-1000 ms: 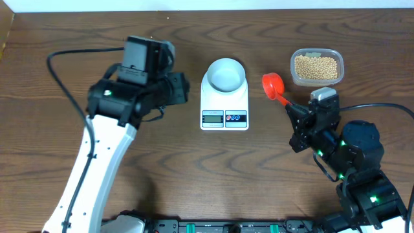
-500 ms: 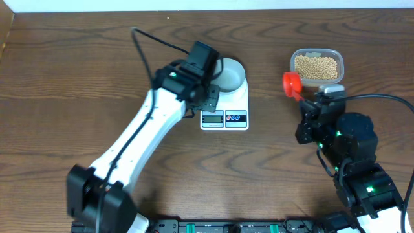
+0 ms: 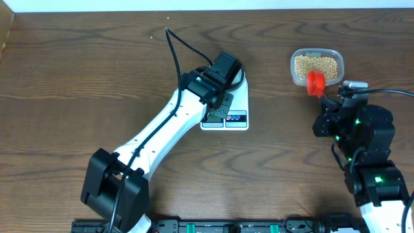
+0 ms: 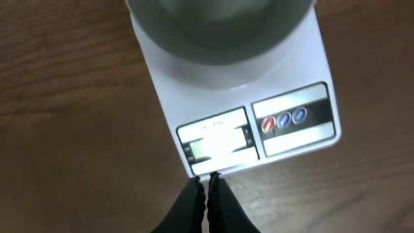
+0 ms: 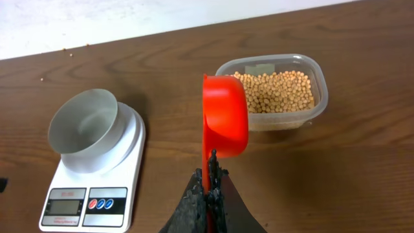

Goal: Scoop item into bowl and weigh 50g on scale

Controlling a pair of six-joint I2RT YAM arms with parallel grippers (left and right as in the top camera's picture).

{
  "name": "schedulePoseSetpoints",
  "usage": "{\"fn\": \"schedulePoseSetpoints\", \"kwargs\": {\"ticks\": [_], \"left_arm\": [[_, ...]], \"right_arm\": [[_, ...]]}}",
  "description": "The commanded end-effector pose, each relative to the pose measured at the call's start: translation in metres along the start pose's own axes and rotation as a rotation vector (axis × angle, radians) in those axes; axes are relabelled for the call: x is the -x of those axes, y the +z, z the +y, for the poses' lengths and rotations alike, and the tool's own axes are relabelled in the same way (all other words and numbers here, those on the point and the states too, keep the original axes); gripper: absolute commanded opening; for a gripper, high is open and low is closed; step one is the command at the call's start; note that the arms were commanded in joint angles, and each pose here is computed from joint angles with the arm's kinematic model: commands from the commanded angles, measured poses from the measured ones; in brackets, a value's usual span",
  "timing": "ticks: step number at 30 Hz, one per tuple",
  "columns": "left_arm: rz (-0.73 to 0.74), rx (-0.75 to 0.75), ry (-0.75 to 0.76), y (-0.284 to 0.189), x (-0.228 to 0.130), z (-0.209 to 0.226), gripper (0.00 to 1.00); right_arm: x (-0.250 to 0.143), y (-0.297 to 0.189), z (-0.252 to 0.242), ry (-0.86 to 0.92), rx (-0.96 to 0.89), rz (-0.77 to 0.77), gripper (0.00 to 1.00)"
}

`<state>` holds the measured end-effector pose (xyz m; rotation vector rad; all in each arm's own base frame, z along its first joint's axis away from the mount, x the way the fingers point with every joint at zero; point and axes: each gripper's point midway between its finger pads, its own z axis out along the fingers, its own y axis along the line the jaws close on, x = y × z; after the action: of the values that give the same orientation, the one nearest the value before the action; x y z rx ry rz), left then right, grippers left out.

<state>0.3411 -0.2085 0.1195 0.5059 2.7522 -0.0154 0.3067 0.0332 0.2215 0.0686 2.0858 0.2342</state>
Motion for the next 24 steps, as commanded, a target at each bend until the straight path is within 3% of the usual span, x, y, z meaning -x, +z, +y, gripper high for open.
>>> {"fn": "schedulePoseSetpoints", "kwargs": {"ticks": [1,18,24], "left_arm": [[0.012,-0.017,0.019,0.01,-0.009,-0.005,0.07],[-0.084,-0.047,0.043,0.057,-0.018,-0.024,0.07],[-0.056,-0.08,0.065,0.074,-0.024,-0.032,0.07]], "right_arm": [[0.003,-0.001,0.001,0.02,0.025,-0.001,0.01],[0.007,-0.001,0.002,0.018,0.027,-0.015,0.01],[0.007,-0.001,0.002,0.017,0.027,-0.017,0.01]]}}
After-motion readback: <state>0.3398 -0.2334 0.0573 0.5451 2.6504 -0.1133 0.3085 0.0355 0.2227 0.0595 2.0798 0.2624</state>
